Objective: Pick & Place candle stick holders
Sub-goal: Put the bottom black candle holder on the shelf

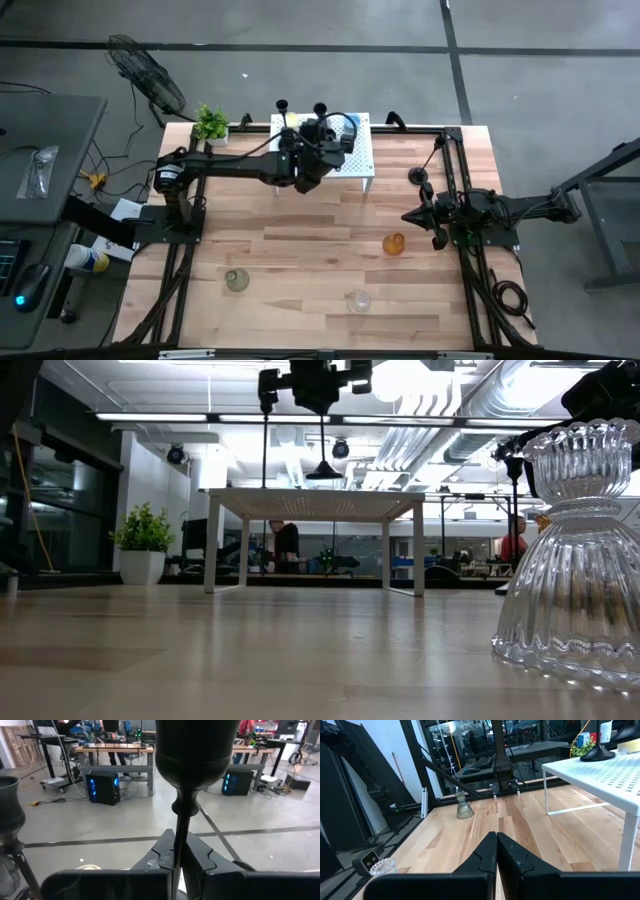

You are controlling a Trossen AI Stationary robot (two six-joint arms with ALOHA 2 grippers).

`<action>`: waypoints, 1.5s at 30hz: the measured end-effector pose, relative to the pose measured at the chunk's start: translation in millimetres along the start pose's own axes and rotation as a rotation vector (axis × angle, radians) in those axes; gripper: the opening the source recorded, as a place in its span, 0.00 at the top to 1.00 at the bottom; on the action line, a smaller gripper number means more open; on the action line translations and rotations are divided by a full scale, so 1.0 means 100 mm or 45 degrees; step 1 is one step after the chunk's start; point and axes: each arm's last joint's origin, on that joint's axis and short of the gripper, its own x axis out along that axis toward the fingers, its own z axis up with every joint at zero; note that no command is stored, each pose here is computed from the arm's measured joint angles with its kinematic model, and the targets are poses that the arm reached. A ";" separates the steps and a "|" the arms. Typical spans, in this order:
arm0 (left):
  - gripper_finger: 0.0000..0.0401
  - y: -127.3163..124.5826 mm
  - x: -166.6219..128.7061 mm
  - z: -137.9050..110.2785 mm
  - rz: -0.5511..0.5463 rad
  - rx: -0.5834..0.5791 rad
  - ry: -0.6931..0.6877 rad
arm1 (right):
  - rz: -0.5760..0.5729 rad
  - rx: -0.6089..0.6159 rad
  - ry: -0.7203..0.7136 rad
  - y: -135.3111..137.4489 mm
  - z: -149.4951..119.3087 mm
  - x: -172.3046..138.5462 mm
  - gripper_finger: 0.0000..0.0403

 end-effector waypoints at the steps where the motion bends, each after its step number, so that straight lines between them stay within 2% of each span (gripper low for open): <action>1: 0.99 0.01 0.01 -0.01 -0.001 0.010 0.006 | 0.000 0.000 0.000 0.00 0.00 0.00 0.99; 7: 0.99 0.02 0.03 -0.05 -0.047 -0.056 0.062 | 0.000 0.000 0.000 0.00 0.00 0.00 0.99; 45: 0.99 0.19 0.30 -0.16 -0.027 0.020 0.220 | 0.001 0.000 -0.001 0.00 0.00 0.00 0.99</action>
